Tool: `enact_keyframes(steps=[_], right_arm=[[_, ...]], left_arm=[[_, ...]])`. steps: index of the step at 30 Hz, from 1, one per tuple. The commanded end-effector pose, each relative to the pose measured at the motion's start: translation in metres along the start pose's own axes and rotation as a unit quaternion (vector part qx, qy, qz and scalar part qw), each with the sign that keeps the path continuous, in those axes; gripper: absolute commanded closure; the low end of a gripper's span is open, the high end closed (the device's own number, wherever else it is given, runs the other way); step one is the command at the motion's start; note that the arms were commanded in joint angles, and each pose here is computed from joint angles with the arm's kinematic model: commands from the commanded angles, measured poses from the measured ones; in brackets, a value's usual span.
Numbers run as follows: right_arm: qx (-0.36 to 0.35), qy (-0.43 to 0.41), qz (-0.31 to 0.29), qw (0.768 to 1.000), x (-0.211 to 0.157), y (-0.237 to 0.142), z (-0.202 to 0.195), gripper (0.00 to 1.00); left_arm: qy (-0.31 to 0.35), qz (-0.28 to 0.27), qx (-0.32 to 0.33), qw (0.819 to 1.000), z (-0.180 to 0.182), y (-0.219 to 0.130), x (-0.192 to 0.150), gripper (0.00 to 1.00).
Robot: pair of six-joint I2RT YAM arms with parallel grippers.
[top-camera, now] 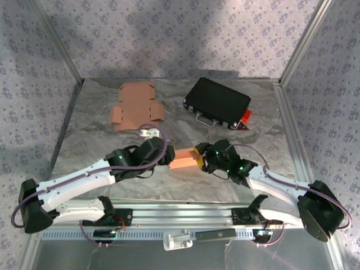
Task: Fold the paper box
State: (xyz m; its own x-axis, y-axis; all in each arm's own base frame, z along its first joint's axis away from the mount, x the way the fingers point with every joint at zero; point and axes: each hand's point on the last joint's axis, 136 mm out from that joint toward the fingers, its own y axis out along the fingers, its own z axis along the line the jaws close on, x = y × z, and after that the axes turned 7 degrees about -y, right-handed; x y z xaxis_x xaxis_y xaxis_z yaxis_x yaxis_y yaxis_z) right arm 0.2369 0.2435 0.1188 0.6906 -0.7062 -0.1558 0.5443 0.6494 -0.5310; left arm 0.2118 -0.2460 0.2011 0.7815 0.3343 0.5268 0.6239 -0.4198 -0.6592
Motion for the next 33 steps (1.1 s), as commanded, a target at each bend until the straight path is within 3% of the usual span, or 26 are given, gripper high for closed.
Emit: enact_keyframes(steps=[1, 12, 33], right_arm=[[-0.017, -0.005, -0.006, 1.000, 0.004, 0.001, -0.009, 0.43], [-0.019, -0.006, -0.005, 1.000, 0.003, 0.001, -0.010, 0.44], [-0.019, -0.009, -0.010, 1.000, 0.003, 0.000, -0.009, 0.46]], left_arm=[[-0.052, 0.037, -0.034, 0.997, 0.004, 0.016, 0.000, 0.50], [-0.098, 0.076, -0.056, 0.991, 0.013, 0.048, -0.019, 0.59], [-0.113, 0.078, -0.037, 0.990, 0.038, 0.055, -0.035, 0.68]])
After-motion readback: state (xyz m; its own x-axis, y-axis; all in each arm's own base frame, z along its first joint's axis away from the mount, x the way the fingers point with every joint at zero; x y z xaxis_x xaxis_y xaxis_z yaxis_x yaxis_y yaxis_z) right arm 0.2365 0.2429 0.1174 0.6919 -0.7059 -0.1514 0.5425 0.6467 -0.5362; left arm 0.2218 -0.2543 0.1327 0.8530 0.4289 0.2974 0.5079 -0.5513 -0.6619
